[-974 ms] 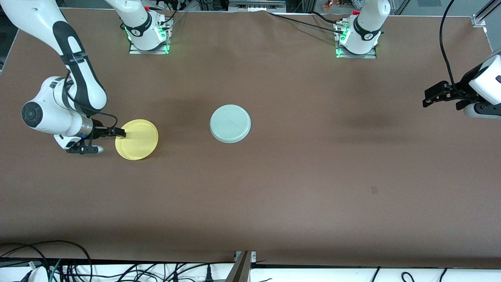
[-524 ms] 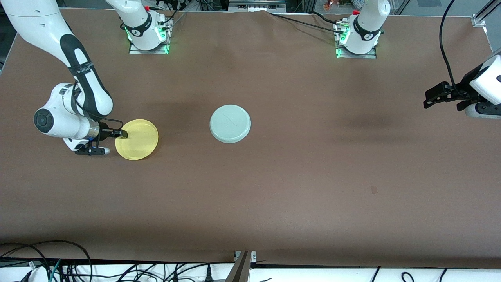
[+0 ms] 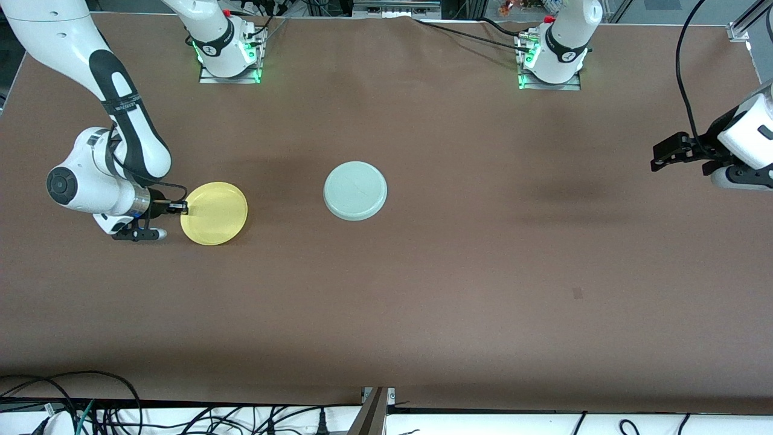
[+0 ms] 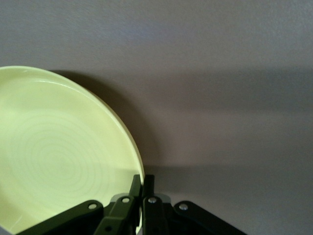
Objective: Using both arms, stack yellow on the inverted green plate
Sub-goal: 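Grasp the yellow plate rim and carry it over the green plate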
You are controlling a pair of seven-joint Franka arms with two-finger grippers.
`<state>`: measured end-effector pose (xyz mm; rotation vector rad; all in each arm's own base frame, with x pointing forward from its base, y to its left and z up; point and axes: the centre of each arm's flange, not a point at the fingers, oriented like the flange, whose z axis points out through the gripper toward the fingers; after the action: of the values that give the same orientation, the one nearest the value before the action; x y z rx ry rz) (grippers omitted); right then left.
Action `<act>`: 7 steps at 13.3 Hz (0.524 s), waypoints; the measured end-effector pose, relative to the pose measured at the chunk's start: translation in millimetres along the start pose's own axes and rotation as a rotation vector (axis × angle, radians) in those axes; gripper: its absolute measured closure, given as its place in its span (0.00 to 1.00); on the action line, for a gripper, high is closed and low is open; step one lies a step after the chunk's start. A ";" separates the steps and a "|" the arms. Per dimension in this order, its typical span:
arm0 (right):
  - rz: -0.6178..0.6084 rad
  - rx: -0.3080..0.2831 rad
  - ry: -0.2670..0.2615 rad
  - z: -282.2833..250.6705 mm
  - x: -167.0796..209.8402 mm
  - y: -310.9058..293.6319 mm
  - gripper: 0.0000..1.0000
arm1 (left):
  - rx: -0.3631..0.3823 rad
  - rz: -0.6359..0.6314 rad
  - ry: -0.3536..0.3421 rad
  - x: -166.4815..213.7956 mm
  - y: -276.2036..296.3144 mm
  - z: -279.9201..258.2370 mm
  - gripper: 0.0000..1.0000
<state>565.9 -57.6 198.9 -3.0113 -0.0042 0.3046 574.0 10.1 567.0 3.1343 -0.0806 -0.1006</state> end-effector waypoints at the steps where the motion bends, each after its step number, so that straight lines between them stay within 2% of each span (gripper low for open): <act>1: -0.022 0.015 -0.031 -14.1 4.2 -11.0 0.97 | -0.001 0.000 -0.001 2.6 0.2 0.8 0.00; 4: -0.130 0.064 -0.102 -67.7 18.5 -82.0 0.97 | -0.001 0.017 0.002 4.6 9.3 -1.1 0.00; 7: -0.180 0.139 -0.141 -75.5 13.9 -168.6 0.97 | -0.001 0.034 0.006 5.0 19.3 -3.8 0.00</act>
<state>596.1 101.5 288.9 -2.8207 -0.2545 0.4764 578.3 -9.4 570.5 3.1305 -0.1341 -0.0915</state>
